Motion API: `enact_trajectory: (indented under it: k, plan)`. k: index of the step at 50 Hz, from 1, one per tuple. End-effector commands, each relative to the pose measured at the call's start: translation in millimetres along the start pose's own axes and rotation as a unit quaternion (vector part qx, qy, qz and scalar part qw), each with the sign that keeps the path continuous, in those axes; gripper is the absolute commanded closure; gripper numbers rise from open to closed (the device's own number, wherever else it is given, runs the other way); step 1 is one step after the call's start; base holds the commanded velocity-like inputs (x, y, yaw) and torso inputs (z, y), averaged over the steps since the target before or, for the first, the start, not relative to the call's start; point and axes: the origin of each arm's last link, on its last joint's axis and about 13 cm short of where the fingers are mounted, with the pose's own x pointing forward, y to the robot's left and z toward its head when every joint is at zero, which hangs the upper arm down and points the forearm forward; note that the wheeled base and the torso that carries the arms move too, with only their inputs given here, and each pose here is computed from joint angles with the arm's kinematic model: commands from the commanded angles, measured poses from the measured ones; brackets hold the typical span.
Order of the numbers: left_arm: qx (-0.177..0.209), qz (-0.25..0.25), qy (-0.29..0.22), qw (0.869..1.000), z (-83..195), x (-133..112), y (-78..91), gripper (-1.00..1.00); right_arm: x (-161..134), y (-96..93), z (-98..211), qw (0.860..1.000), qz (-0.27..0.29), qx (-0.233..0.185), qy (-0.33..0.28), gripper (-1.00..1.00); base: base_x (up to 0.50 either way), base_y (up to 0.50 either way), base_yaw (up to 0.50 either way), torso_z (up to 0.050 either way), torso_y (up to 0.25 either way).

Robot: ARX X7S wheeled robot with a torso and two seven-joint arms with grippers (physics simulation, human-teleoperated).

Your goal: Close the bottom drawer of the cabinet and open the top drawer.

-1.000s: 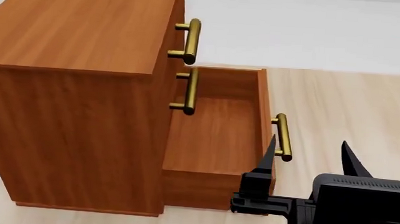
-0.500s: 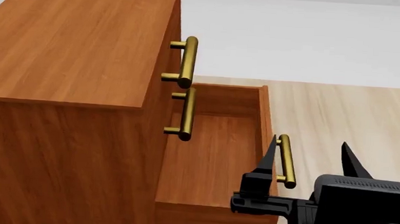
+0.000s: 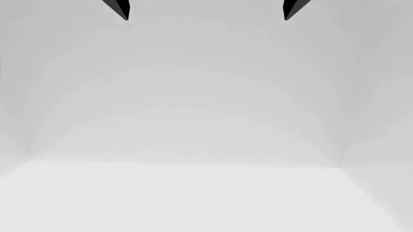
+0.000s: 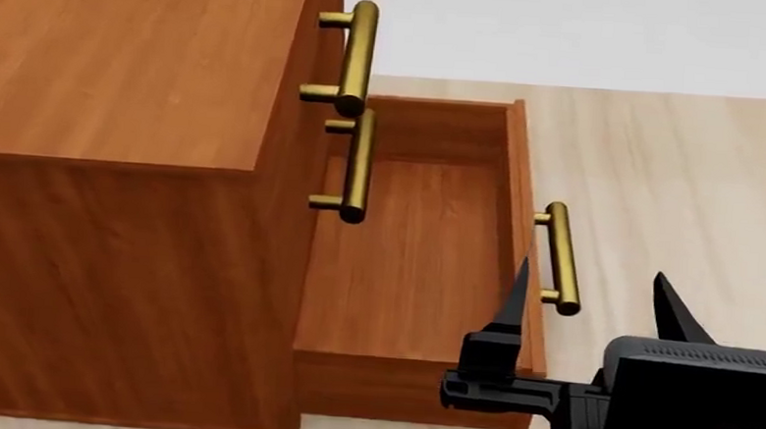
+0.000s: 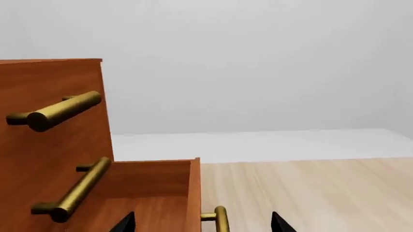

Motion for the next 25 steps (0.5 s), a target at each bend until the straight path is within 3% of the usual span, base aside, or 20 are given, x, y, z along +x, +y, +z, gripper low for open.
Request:
enact_trajectory:
  k: [1,19,25]
  plan:
    - [0.001,0.000,0.000,1.000,1.4,0.5,-0.4,-1.00,-0.3,-0.3,0.5,1.000,0.000,0.001,-0.001,-1.00,0.00,0.00,0.00,0.000,-0.195]
    - [0.001,-0.001,-0.001,1.000,2.1,1.6,-0.8,-1.00,1.1,-0.2,2.1,1.000,0.000,0.002,-0.003,-1.00,0.00,0.00,0.00,0.000,-0.195]
    - [-0.001,-0.001,-0.002,1.000,2.3,2.1,-0.9,-1.00,1.7,-0.3,2.4,1.000,0.001,0.003,-0.004,-1.00,0.00,0.00,0.00,0.000,-0.020]
